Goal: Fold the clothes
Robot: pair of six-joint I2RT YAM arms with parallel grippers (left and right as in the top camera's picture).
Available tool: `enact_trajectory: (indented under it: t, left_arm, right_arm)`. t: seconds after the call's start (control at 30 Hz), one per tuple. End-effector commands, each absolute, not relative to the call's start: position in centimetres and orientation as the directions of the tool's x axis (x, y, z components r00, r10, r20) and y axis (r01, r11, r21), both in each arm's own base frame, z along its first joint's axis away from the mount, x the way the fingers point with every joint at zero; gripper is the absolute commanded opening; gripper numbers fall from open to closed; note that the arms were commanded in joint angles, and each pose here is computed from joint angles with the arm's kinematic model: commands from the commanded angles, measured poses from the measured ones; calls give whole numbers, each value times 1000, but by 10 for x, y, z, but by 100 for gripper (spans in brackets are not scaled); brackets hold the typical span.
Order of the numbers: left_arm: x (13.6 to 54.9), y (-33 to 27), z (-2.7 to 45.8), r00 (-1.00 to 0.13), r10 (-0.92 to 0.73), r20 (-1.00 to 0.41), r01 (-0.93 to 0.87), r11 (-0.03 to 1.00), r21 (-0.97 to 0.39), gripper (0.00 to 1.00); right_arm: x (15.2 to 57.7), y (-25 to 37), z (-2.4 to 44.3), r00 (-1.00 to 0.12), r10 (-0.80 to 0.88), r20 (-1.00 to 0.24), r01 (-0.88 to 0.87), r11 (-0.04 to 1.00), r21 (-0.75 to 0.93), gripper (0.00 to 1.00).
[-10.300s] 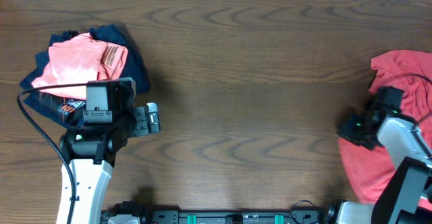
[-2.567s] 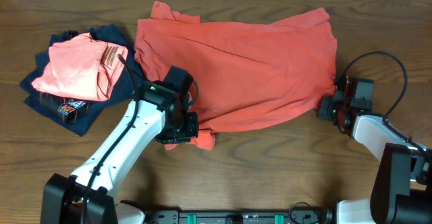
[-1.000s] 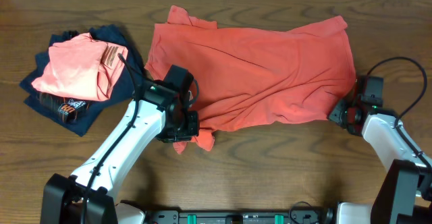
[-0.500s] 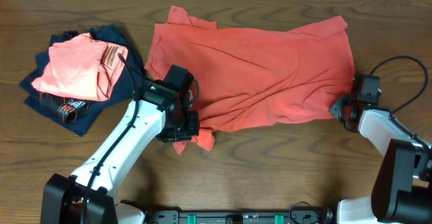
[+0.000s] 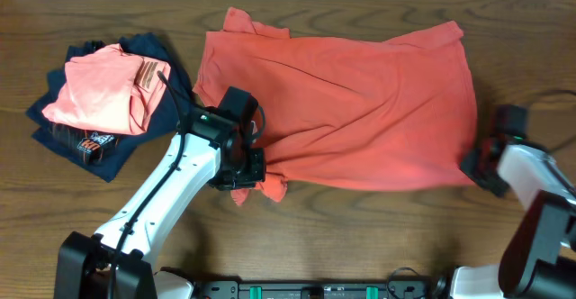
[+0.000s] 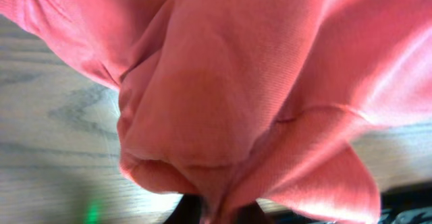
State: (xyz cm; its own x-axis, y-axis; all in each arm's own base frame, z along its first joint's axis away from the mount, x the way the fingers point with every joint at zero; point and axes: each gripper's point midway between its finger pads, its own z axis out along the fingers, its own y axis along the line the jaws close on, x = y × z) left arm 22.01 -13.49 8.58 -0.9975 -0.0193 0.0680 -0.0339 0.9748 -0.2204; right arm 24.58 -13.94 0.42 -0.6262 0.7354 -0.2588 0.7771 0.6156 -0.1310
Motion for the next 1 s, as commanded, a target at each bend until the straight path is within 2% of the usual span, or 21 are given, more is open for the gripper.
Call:
enact_trajectory:
  t: [0.0,0.07,0.13,0.27,0.67,0.97]
  left_arm:
    - [221,-137,91,-997,-33,73,-49,971,-235,46]
    - [214,-141,91,-994,-28,105,-54,965,-257,53]
    - [206,-146,89,-990,-21,136,-59,958,-280,60]
    - [189,-150,78,-981,-36,190,-86,961,-261,64]
    - [141,-169,47,-959,-69,276,-123,975,-184,66]
    - [145,-191,37,-968,-103,228,-155,962,-226,66]
  right_arm:
    - [244,-190,56,-473,784,-402,875,471,-110,1]
    - [238,-202,73,-416,804,-425,900,430,-68,1]
    - [235,-206,82,-410,803,-432,898,439,-38,1]
    - [231,-204,84,-414,808,-420,896,444,-29,1]
    - [230,-200,82,-431,807,-404,888,459,-30,1]
    - [230,-200,81,-430,808,-403,888,458,-30,1]
